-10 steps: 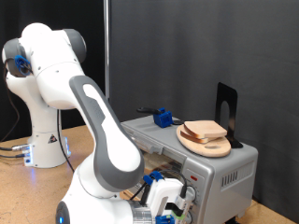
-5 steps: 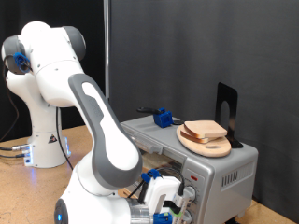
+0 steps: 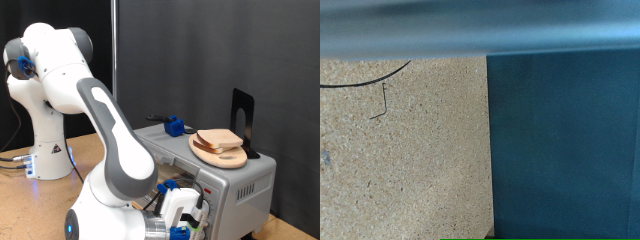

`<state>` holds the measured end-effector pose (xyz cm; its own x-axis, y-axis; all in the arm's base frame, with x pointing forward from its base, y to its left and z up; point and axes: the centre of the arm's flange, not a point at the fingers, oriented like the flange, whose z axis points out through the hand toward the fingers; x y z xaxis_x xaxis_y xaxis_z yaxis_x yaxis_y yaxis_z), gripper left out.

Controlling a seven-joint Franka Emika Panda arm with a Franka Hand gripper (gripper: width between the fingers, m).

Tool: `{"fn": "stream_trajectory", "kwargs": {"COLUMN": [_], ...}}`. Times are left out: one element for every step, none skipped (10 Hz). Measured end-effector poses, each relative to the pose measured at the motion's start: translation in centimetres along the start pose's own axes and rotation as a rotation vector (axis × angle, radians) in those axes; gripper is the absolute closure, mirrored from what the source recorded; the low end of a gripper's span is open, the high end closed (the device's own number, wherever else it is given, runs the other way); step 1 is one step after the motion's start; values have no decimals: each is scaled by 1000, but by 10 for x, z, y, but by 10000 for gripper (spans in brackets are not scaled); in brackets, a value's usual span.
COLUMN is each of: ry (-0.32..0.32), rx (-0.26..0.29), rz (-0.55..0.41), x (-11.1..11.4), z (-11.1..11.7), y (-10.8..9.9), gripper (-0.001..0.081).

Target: Make a piece of toast with the oven

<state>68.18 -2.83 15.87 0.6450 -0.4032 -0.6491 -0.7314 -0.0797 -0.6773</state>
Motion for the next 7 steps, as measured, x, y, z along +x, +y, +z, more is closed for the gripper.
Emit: {"fn": "stream_trajectory", "kwargs": {"ry": [3,12,10,8,7,6,4], "rx": [0,-4,-5,-7,-8,-6,5], "rz": [7,12,11,10,5,-14,-57], "x": [0,2,2,2,2,2,2], "z": [1,-1,-1,-1,-1,-1,-1], "y": [-1,1,1,1,1,1,2], "gripper": [443,632,632,703,703,703,703]}}
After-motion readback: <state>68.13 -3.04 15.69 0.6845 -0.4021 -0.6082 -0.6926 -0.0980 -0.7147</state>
